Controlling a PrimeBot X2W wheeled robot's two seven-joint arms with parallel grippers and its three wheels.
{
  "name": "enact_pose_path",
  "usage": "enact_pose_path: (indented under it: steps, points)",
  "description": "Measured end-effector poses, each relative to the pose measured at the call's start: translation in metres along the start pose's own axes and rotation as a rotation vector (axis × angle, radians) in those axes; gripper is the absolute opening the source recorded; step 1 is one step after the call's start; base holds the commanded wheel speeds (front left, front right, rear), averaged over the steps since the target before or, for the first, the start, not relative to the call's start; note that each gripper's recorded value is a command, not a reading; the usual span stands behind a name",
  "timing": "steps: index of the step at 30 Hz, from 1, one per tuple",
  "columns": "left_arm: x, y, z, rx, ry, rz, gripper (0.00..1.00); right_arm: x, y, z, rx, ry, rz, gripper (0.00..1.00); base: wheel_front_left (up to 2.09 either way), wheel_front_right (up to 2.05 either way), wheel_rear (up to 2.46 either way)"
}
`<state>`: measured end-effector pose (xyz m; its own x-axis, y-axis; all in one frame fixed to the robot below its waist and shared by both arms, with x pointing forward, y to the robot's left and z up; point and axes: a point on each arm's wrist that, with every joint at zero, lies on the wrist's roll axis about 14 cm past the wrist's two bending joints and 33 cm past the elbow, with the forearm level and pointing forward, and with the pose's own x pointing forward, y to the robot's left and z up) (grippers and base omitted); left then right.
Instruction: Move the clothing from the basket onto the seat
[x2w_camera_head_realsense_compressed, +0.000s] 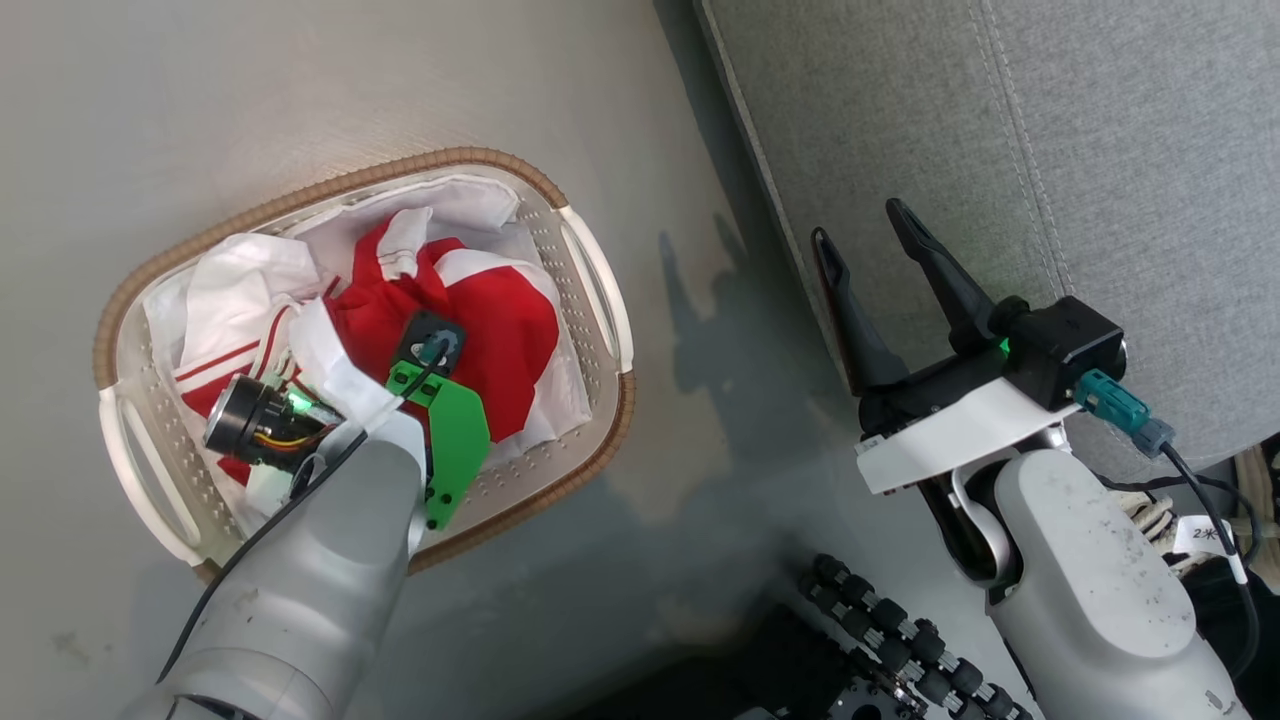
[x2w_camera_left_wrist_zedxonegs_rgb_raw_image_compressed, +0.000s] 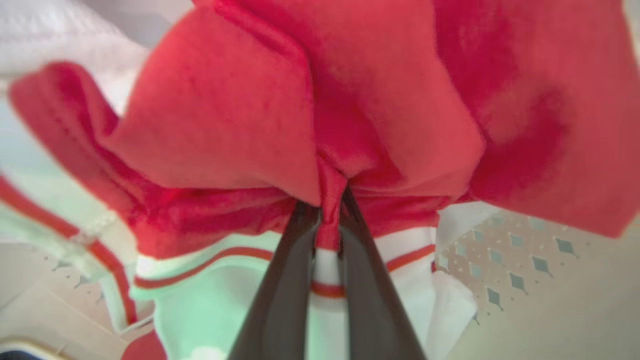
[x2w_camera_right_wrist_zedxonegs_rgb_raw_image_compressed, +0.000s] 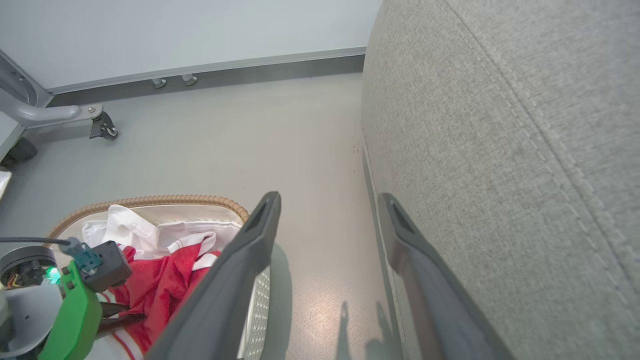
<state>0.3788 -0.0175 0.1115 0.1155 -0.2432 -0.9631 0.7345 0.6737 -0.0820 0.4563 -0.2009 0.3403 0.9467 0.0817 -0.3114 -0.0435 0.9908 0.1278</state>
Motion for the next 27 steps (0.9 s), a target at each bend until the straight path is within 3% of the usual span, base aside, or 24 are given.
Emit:
enact_pose_path:
  steps: [19, 27]
  points:
    - [-0.093, -0.003, 0.027, -0.188, -0.480, 0.065, 0.00, -0.047, 0.004, 0.044, -0.012, -0.098, -0.007, 1.00, 0.00, 0.00, 0.00]
    - [-0.170, -0.002, 0.079, -0.226, -0.787, 0.097, 0.00, -0.070, 0.025, 0.063, -0.014, -0.154, 0.040, 1.00, 0.00, 0.00, 0.00]
